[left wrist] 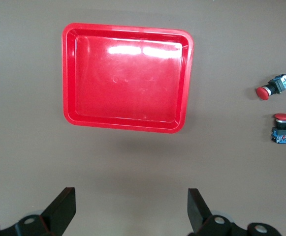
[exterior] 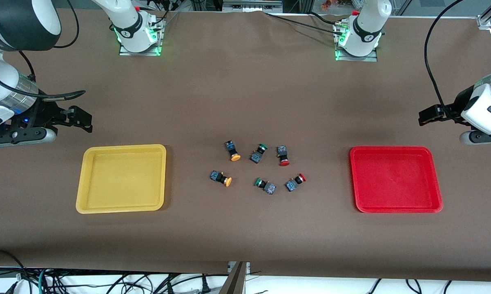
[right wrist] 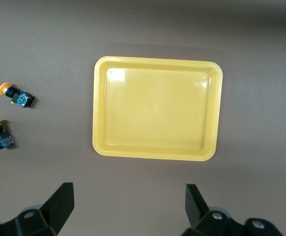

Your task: Place red and yellow buttons in trays

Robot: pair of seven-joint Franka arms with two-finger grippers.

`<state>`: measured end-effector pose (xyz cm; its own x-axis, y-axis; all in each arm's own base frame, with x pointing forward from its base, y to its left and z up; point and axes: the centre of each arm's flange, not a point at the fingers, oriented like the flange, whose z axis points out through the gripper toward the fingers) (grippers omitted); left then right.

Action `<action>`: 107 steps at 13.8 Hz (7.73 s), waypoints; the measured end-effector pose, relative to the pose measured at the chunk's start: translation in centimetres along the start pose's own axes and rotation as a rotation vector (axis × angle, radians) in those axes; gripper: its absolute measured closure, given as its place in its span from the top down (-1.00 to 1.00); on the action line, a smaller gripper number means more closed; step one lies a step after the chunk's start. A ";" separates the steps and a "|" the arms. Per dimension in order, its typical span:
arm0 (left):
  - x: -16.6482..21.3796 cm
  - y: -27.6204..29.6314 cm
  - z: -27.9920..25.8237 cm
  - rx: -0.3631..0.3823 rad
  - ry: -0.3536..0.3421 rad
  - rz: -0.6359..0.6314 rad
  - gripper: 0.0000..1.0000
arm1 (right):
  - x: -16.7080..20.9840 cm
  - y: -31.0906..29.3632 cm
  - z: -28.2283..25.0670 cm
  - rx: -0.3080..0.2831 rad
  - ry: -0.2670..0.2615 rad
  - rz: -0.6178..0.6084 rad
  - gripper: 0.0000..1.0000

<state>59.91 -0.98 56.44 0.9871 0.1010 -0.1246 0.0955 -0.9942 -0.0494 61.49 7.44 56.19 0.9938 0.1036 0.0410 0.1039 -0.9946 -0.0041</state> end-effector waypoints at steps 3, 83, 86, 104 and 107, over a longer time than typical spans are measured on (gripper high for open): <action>0.0 0.0 0.0 0.000 0.000 0.001 1.00 | 0.0 0.0 0.0 0.000 0.000 0.000 1.00; -1.7 36.9 35.8 -0.071 -0.024 -0.042 1.00 | 3.3 -30.3 38.3 0.069 0.174 -0.464 1.00; -1.8 36.9 36.2 -0.080 -0.010 -0.042 1.00 | 3.1 -30.5 38.6 0.069 0.169 -0.469 0.98; 1.7 33.0 32.3 -0.098 0.073 -0.100 -0.19 | 4.3 -28.4 38.2 0.058 0.191 -0.532 0.06; 4.7 26.6 28.6 -0.089 0.069 -0.044 -0.19 | 5.7 -25.2 35.2 0.039 0.126 -0.524 0.06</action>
<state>63.39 -25.94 26.19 0.9878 0.1454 -0.0551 0.1474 -0.9885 0.0351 66.00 33.35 21.38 0.7961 0.5816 0.1670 0.5883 -0.8086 0.0117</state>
